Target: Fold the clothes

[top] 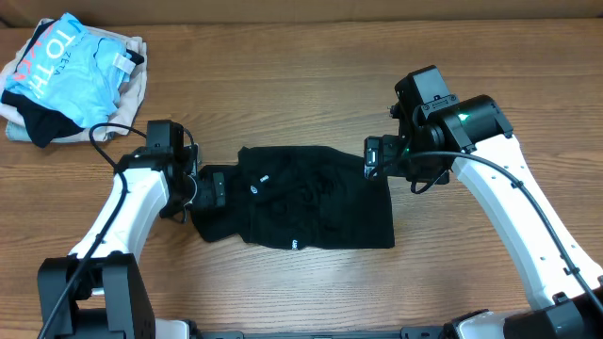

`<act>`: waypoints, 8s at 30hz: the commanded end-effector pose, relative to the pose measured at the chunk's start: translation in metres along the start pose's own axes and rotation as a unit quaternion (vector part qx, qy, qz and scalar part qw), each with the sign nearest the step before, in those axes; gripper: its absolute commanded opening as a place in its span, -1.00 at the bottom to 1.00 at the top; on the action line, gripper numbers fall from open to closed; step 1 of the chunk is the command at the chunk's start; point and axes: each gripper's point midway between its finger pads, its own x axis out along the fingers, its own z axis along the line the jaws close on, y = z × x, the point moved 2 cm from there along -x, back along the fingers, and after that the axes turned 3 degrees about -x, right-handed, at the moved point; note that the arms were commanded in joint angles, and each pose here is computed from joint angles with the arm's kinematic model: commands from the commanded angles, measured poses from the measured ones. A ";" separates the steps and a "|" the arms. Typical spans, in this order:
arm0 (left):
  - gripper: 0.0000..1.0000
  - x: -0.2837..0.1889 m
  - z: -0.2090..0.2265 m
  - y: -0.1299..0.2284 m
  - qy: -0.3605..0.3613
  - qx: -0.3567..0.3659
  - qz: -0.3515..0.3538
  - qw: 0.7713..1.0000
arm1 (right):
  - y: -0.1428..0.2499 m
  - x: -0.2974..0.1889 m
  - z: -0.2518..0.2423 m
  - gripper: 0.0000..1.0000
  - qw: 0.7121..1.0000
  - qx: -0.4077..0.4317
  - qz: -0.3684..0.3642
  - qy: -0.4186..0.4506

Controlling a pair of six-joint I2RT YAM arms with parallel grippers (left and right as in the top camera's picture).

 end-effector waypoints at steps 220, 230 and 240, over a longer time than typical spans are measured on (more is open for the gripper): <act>-0.92 -0.263 -0.004 -0.209 -0.223 0.138 -0.261 0.929 | -0.021 -0.024 -0.110 1.00 0.985 0.166 -0.036 0.020; -0.92 -0.320 0.099 -0.273 -0.265 0.056 -0.403 0.874 | -0.023 -0.024 -0.110 1.00 0.985 0.167 -0.040 0.019; -0.92 -0.280 0.164 -0.315 -0.274 0.114 -0.398 0.868 | -0.025 -0.024 -0.110 1.00 0.985 0.165 -0.045 0.019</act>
